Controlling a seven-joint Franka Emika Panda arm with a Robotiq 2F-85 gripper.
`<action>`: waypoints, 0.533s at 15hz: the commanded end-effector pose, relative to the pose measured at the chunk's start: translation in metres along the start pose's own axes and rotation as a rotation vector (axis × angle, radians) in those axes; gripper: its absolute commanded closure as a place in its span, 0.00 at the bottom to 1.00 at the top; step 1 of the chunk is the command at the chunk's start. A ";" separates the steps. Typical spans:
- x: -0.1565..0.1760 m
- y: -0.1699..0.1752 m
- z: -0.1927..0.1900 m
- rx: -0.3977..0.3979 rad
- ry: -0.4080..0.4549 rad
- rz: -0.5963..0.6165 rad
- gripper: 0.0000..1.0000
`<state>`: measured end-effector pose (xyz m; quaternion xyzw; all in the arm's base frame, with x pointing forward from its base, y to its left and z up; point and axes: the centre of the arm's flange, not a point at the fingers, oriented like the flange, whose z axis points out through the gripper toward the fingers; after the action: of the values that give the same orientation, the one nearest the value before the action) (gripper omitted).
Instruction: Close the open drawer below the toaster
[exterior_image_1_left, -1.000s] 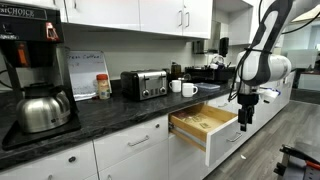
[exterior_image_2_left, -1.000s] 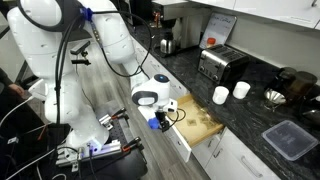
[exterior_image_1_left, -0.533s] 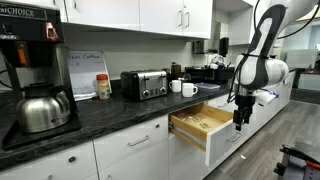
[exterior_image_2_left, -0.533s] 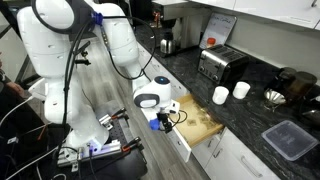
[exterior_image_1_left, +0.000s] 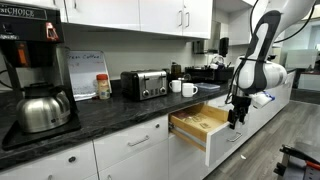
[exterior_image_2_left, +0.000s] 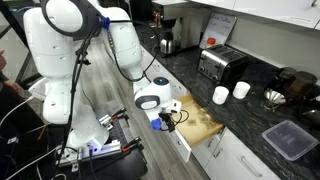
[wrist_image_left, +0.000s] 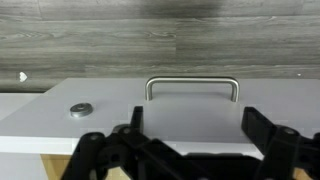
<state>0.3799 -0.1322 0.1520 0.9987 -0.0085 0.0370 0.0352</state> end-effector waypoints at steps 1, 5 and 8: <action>0.012 0.005 0.013 0.000 0.045 0.001 0.00; 0.031 0.011 0.013 -0.010 0.095 -0.003 0.00; 0.048 0.014 0.014 -0.017 0.131 -0.006 0.00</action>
<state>0.4074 -0.1355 0.1507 0.9961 -0.0036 0.0783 0.0411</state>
